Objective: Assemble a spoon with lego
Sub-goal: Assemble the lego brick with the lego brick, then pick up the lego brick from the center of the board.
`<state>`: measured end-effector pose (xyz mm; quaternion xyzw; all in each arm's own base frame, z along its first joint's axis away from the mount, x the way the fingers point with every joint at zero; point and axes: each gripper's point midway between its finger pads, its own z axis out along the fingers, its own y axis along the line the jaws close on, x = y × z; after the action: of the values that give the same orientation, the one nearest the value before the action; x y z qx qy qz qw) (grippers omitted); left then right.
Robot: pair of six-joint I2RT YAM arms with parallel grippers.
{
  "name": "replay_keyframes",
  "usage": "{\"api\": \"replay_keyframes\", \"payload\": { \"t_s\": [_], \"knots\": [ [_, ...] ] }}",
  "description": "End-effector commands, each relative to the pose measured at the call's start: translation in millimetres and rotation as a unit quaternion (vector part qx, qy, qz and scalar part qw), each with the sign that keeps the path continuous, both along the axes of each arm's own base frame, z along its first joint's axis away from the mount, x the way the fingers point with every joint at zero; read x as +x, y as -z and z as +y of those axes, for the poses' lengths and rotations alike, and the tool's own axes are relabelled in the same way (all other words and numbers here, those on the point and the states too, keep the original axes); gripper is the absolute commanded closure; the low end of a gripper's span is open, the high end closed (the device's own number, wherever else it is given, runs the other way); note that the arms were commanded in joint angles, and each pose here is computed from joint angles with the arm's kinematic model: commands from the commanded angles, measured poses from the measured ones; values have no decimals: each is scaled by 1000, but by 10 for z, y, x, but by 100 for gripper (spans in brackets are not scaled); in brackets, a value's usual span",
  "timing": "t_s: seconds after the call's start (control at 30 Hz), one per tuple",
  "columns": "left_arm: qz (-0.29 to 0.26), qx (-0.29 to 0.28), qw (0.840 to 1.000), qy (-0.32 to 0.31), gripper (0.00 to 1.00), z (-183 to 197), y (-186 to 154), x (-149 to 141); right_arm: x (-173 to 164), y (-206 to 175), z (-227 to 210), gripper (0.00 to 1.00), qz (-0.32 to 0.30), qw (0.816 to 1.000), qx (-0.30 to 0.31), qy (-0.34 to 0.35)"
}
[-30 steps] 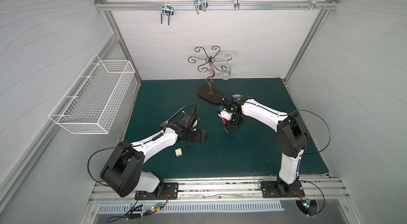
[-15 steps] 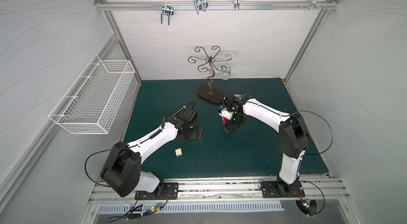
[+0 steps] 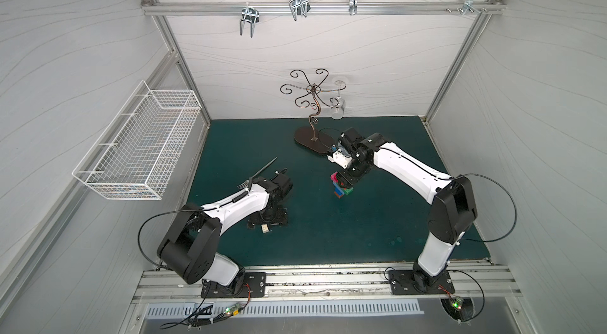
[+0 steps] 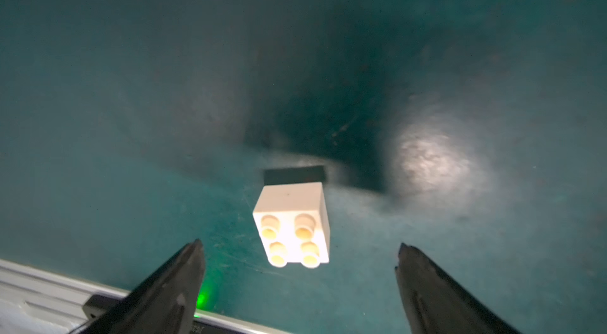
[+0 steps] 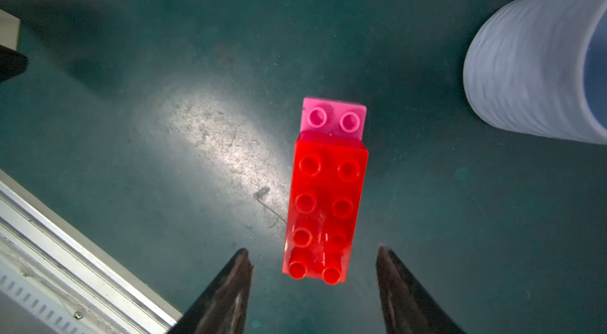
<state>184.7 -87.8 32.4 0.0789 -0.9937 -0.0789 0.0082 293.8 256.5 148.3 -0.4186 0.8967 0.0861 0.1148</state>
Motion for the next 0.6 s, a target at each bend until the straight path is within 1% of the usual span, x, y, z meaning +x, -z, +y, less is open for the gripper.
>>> {"api": "replay_keyframes", "payload": {
  "t_s": [0.0,0.07,0.17,0.27,0.47,0.57],
  "knots": [
    [0,-6,1000,-31,10,-19,77,25,-47,-341,102,36,-16,999,48,-5],
    [-7,-27,999,-40,18,-64,115,70,-68,-407,145,36,-19,998,57,-12],
    [-14,-31,998,-49,29,-40,117,99,-61,-452,159,35,-24,998,56,-14],
    [-12,-32,998,-54,33,4,136,79,-59,-452,157,35,-25,998,54,-15],
    [-19,-44,997,-54,53,11,161,74,-32,-406,118,35,-30,999,38,-12],
    [-34,-30,998,-35,62,3,45,141,-12,-417,105,35,-35,999,35,-10]
  ]
}}
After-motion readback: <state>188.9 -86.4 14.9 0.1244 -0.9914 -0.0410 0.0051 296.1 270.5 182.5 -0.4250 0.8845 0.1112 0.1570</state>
